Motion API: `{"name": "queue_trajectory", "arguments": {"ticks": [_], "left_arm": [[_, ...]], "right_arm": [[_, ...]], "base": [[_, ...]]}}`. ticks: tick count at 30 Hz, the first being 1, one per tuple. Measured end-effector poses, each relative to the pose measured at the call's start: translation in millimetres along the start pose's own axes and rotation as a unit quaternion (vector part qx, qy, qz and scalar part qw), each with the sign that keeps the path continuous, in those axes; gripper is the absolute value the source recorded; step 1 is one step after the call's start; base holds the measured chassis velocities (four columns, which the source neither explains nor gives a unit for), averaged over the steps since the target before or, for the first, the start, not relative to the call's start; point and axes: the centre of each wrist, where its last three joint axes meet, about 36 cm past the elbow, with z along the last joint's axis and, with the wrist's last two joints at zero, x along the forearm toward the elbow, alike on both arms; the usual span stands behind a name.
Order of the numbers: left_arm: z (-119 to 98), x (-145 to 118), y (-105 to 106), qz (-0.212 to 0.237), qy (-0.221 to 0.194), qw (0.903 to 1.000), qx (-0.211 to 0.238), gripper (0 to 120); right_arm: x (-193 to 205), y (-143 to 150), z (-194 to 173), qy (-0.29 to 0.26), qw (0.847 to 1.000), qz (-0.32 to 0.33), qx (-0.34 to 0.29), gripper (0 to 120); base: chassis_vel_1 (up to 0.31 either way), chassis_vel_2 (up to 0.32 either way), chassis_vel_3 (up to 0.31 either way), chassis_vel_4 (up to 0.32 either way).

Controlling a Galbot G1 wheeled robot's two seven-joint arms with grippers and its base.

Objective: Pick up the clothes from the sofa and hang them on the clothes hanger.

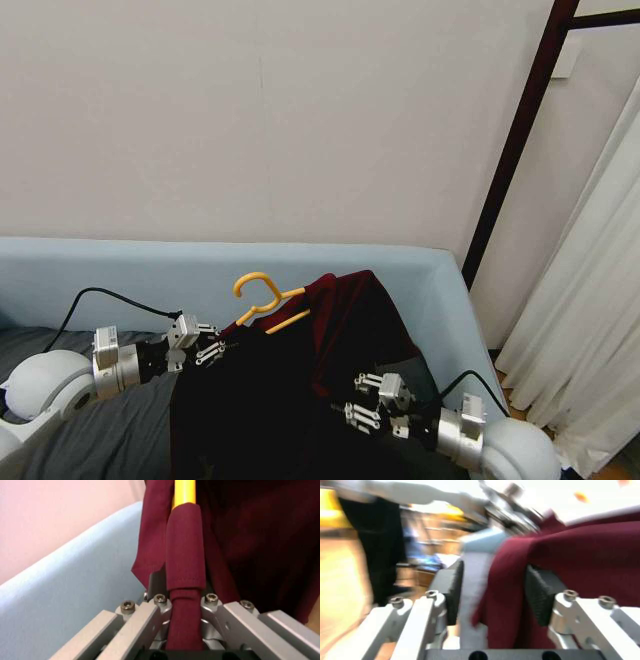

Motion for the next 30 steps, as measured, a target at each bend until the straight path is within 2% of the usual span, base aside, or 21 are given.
{"name": "queue_trajectory", "arguments": {"ticks": [2, 3, 4, 6, 7, 10, 11, 12, 14, 17, 21, 27, 30], "left_arm": [[3.2, -0.5, -2.3, -0.001, 0.002, 1.0000, 0.001, 1], [3.2, -0.5, -2.3, -0.001, 0.002, 1.0000, 0.001, 1], [3.9, -0.6, -3.6, 0.000, 0.003, 1.0000, 0.002, 1], [4.0, -1.4, -7.4, 0.004, 0.003, 1.0000, 0.003, 1], [4.0, -1.4, -7.4, 0.004, 0.003, 1.0000, 0.003, 1], [3.3, -0.4, -10.8, 0.008, 0.006, 0.9999, 0.002, 1], [3.3, -0.4, -10.8, 0.008, 0.006, 0.9999, 0.002, 1], [3.3, 0.5, -11.0, 0.009, 0.009, 0.9999, 0.000, 1], [3.9, 1.6, -11.3, 0.009, 0.012, 0.9999, -0.001, 1], [5.8, 2.2, -12.4, 0.009, 0.015, 0.9998, -0.002, 1], [7.2, 1.1, -13.8, 0.010, 0.015, 0.9998, 0.000, 1], [10.4, -1.1, -14.0, 0.012, 0.017, 0.9998, 0.001, 1], [14.3, -2.6, -13.5, 0.012, 0.019, 0.9997, 0.004, 1]], "right_arm": [[9.6, -4.7, -14.9, 0.002, 1.000, -0.018, 0.017, 60], [9.6, -4.7, -14.9, 0.002, 1.000, -0.018, 0.017, 60], [10.1, -3.9, -16.6, 0.008, 1.000, 0.000, 0.020, 64], [11.2, -2.2, -16.9, 0.022, 0.996, 0.082, 0.028, 73], [11.2, -2.2, -16.9, 0.022, 0.996, 0.082, 0.028, 73], [9.2, 0.0, -22.5, -0.008, 0.987, 0.157, 0.019, 89], [9.2, 0.0, -22.5, -0.008, 0.987, 0.157, 0.019, 89], [10.8, -1.2, -29.1, -0.025, 0.985, 0.170, 0.008, 95], [12.9, -3.4, -38.9, -0.053, 0.982, 0.180, -0.013, 98], [8.8, -1.1, -49.1, -0.080, 0.976, 0.197, -0.051, 100], [-5.1, 6.6, -50.6, -0.067, 0.965, 0.239, -0.081, 100], [-34.3, 15.1, -41.6, -0.012, 0.942, 0.321, -0.100, 100], [-45.9, 12.4, -38.4, 0.025, 0.918, 0.378, -0.118, 100]], "base": [[0.000, 0.000, 0.000, 0.000], [0.000, 0.000, 0.000, 0.000], [0.000, 0.000, 0.000, 0.000], [0.000, 0.000, 0.000, 0.000], [0.000, 0.000, 0.000, 0.000], [0.000, 0.000, 0.000, 0.000], [0.000, 0.000, 0.000, 0.000], [0.000, 0.000, 0.000, 0.000], [0.000, 0.000, 0.000, 0.000], [0.000, 0.000, 0.000, 0.000], [0.000, 0.000, 0.000, 0.000], [0.000, 0.000, 0.000, 0.000], [0.000, 0.000, 0.000, 0.000]]}}
